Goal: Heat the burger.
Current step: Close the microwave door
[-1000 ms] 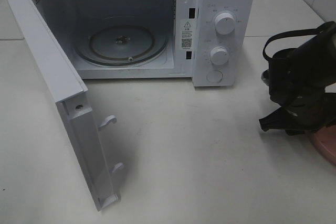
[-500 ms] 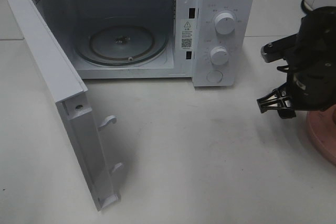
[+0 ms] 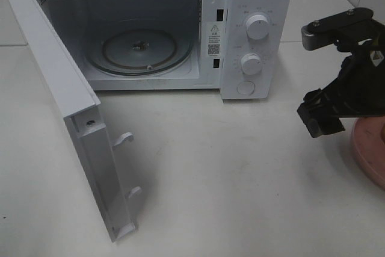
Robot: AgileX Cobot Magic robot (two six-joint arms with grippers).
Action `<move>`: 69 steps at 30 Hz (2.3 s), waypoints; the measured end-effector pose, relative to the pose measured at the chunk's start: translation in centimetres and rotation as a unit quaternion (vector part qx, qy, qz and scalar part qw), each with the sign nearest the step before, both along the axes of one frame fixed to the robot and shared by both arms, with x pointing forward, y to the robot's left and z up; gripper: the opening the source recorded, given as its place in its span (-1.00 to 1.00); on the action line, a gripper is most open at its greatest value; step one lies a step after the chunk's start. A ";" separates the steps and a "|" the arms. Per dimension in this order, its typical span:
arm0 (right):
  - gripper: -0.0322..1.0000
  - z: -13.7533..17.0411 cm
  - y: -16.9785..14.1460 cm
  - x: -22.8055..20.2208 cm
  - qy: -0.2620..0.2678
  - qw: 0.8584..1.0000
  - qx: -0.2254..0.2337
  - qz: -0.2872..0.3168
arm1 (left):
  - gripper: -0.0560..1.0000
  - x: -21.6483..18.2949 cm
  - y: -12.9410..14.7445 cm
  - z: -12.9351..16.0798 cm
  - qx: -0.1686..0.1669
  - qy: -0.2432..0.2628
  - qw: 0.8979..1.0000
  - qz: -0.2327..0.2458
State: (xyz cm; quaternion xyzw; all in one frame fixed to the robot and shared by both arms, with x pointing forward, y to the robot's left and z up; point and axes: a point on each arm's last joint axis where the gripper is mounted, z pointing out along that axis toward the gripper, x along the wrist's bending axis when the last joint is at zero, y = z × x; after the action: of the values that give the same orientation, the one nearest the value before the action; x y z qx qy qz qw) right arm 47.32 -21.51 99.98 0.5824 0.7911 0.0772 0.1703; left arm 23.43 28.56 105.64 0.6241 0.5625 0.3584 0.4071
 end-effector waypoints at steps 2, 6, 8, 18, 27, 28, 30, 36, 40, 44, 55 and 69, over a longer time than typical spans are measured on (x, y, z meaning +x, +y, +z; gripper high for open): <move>0.60 0.9 0.1 -0.7 -0.001 1.000 0.017 0.014 | 0.98 0.0 0.0 0.0 0.000 0.000 1.000 0.000; 0.60 3.0 -0.1 -2.4 -0.010 0.998 0.049 0.034 | 0.98 0.0 0.0 0.0 0.000 0.000 1.000 0.000; 0.59 3.9 -0.3 -3.2 -0.019 0.997 0.061 0.034 | 0.98 0.0 0.0 0.0 0.000 0.000 1.000 0.000; 0.55 7.5 -2.1 -7.1 -0.058 0.995 0.072 0.042 | 0.98 0.0 0.0 0.0 0.000 0.000 1.000 0.000; 0.55 10.1 -4.3 -12.1 -0.134 0.985 0.101 0.045 | 0.98 0.0 0.0 0.0 0.000 0.000 1.000 0.000; 0.55 10.1 -4.3 -12.1 -0.134 0.985 0.101 0.045 | 0.98 0.0 0.0 0.0 0.000 0.000 1.000 0.000; 0.55 9.8 -4.9 -13.3 -0.144 0.983 0.105 0.045 | 0.98 0.0 0.0 0.0 0.000 0.000 1.000 0.000; 0.55 8.6 -6.6 -16.2 -0.181 0.976 0.116 0.022 | 0.98 0.0 0.0 0.0 0.000 0.000 1.000 0.000; 0.55 7.4 -7.9 -18.4 -0.213 0.970 0.116 -0.021 | 0.98 0.0 0.0 0.0 0.000 0.000 1.000 0.000; 0.55 6.7 -8.4 -19.7 -0.234 0.964 0.118 -0.039 | 0.98 0.0 0.0 0.0 0.000 0.000 1.000 0.000; 0.55 4.9 -9.2 -24.0 -0.313 0.937 0.144 -0.048 | 0.98 0.0 0.0 0.0 0.000 0.000 1.000 0.000; 0.55 4.9 -9.2 -24.3 -0.321 0.935 0.148 -0.044 | 0.98 0.0 0.0 0.0 0.001 0.000 1.000 0.001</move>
State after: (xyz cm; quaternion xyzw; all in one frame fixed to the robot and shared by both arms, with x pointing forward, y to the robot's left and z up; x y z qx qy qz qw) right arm 23.02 -30.71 104.83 0.5797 0.6475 0.3683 0.3303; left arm 23.43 28.57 105.64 0.6241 0.5625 0.3590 0.4064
